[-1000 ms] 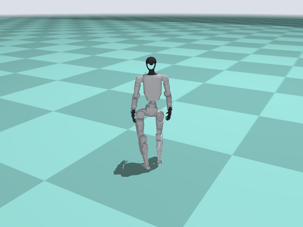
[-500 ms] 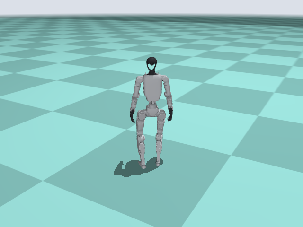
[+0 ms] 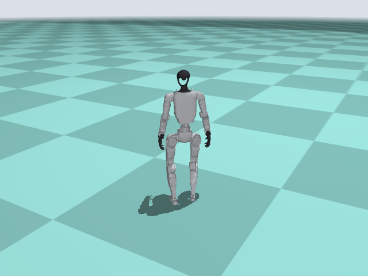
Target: Walk
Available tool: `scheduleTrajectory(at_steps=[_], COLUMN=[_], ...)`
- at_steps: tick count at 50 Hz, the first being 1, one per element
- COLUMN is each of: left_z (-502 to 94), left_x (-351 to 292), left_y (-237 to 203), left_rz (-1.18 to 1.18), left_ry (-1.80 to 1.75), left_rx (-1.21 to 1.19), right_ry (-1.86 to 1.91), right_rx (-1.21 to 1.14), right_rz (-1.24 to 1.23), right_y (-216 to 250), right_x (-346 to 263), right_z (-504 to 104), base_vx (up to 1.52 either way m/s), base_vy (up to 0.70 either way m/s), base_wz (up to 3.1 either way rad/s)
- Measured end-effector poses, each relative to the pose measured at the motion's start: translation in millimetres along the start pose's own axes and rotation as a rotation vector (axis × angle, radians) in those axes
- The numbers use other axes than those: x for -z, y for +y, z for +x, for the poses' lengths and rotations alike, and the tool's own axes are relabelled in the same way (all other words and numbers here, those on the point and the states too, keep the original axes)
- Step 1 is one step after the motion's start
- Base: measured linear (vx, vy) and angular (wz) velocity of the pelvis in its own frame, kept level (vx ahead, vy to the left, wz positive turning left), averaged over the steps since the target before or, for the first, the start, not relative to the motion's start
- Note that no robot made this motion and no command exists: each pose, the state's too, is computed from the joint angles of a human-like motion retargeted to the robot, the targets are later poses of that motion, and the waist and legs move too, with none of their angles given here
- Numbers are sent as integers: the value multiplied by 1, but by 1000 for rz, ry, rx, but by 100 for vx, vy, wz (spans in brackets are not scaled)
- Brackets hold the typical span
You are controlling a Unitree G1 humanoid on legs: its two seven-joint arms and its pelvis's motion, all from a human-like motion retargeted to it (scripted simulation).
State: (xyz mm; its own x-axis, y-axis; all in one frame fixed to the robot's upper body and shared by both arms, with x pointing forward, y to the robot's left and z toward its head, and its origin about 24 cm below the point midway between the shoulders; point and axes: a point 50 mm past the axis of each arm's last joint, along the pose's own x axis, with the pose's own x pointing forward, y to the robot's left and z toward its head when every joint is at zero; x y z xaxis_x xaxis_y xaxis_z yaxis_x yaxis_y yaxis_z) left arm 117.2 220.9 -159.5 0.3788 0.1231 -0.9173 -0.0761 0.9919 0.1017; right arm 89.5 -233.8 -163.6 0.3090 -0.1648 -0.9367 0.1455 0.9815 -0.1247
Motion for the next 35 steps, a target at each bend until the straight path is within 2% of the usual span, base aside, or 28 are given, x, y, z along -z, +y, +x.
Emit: scheduleTrajectory(at_steps=[18,35], left_z=[2,0], left_x=[-37,-2], left_y=[16,8], left_rz=[-66,-110], left_ry=[-81,36], left_rx=[-82,-54], right_ry=[-54,-87], right_rx=[32,47], right_rz=[30,-12], right_y=[2,-16], right_x=[-24,-41], right_z=[2,1], base_vx=[-9,-15], base_vy=[-3,5], base_wz=[7,15])
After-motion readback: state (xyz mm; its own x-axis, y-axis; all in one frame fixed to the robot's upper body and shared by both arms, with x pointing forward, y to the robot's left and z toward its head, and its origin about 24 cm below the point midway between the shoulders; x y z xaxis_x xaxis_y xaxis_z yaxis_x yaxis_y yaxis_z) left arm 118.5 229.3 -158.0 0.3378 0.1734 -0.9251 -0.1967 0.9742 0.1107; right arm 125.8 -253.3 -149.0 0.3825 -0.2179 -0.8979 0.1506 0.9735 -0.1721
